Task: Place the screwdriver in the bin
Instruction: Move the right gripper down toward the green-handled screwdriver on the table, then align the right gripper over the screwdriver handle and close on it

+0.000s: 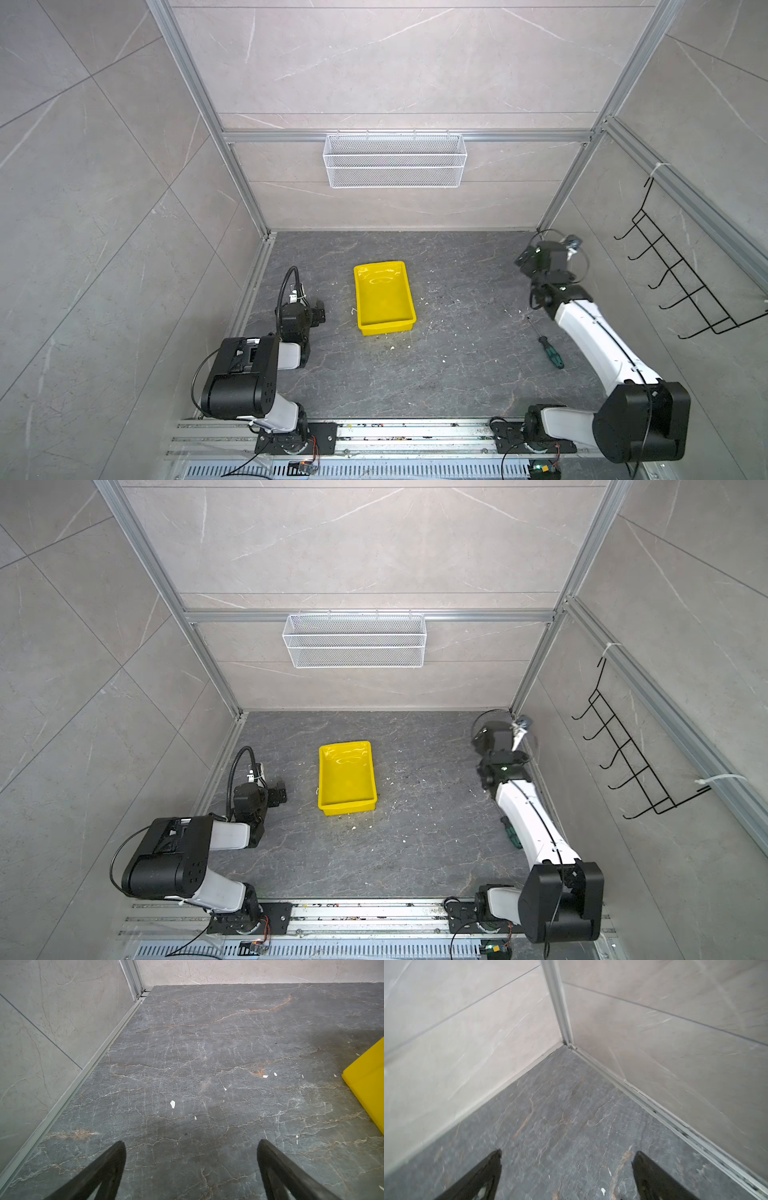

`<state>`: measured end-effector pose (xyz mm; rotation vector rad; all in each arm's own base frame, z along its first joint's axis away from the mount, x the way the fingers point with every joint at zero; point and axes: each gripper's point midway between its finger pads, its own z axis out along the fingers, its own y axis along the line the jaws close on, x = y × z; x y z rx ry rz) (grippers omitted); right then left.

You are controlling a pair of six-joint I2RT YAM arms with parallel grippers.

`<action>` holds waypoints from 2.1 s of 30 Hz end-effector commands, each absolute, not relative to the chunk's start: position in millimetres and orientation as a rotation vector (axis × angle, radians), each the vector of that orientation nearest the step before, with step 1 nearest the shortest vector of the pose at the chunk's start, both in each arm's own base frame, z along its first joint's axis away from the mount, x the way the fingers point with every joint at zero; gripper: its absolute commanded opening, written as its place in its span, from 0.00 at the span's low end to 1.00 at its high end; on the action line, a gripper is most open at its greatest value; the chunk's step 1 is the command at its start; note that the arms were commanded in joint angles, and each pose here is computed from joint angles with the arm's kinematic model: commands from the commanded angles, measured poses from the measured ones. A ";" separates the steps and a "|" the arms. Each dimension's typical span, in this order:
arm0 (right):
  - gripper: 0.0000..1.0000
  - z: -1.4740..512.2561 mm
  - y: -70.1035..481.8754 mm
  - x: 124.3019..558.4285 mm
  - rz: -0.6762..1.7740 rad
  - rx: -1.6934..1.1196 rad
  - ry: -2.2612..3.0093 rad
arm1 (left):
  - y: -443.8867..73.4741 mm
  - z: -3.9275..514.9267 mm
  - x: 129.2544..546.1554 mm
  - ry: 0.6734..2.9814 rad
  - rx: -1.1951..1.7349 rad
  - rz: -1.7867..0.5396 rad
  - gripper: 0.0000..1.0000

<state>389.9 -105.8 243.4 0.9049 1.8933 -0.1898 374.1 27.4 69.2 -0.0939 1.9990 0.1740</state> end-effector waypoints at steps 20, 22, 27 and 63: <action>0.85 14.8 -148.3 277.7 0.108 1.615 2.514 | 28.4 86.9 382.5 1.944 -0.110 0.145 1.00; 0.85 15.2 -146.1 276.1 0.113 1.615 2.508 | 28.3 87.4 382.6 1.943 -0.109 0.144 1.00; 0.85 18.2 -135.5 280.0 0.134 1.559 2.537 | 28.4 87.5 382.6 1.943 -0.110 0.145 1.00; 0.50 1.7 26.9 313.9 0.042 0.611 2.921 | 22.3 145.7 352.2 2.161 -0.373 -0.035 1.00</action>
